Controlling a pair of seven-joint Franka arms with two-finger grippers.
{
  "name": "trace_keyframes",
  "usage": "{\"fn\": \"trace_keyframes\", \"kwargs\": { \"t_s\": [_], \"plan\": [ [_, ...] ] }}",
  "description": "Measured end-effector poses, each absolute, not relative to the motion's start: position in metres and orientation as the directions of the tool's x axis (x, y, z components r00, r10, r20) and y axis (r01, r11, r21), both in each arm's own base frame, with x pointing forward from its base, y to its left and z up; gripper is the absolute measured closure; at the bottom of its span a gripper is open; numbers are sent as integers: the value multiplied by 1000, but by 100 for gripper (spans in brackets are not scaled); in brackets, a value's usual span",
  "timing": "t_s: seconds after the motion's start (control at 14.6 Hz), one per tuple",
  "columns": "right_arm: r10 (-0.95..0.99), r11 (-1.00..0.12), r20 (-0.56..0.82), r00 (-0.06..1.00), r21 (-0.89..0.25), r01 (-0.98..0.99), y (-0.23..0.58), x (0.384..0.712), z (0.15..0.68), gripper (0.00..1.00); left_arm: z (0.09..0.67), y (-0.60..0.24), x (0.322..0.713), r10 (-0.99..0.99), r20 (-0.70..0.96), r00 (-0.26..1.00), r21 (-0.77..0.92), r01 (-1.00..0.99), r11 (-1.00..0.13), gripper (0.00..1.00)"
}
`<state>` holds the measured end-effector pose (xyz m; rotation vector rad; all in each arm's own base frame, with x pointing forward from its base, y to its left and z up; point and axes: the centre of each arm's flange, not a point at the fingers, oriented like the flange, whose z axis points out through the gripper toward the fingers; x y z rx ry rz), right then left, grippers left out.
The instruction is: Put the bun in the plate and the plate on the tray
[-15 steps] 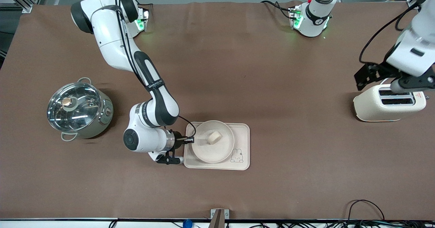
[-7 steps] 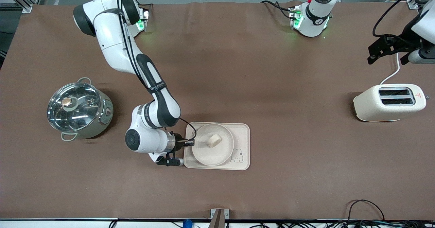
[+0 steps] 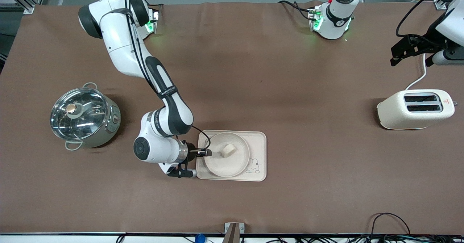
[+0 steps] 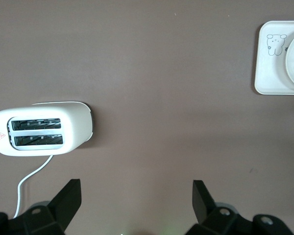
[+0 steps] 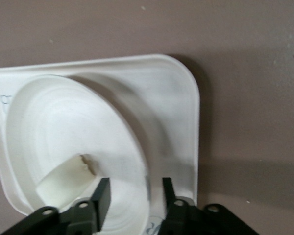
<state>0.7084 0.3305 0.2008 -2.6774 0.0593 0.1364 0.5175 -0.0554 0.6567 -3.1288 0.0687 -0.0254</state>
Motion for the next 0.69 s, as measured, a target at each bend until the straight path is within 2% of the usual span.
{"fn": "trace_keyframes", "kwargs": {
  "t_s": [0.07,0.14,0.21,0.41,0.48,0.55,0.69],
  "plan": [
    [-19,-892,-95,995,-448,-59,330,711,213,34,656,-57,517,-47,16,999,-12,-47,-999,0],
    [-12,-889,-96,995,-454,-54,329,712,226,29,656,-60,517,-52,17,999,-12,-51,-999,0],
    [-3,-887,-107,994,-458,-52,326,713,240,29,656,-63,517,-57,19,998,-12,-56,-998,0],
    [-13,-881,-144,990,-466,-79,281,725,292,10,654,-67,517,-62,20,998,-13,-61,-998,0],
    [-24,-881,-160,987,-463,-96,255,730,311,10,653,-67,518,-61,22,998,-13,-61,-998,0],
    [-34,-885,-174,984,-453,-110,226,733,331,3,651,-67,518,-59,21,998,-13,-59,-998,0],
    [-59,-894,-182,981,-427,-133,170,735,377,0,649,-67,518,-57,17,998,-13,-57,-998,0]
  ]
}}
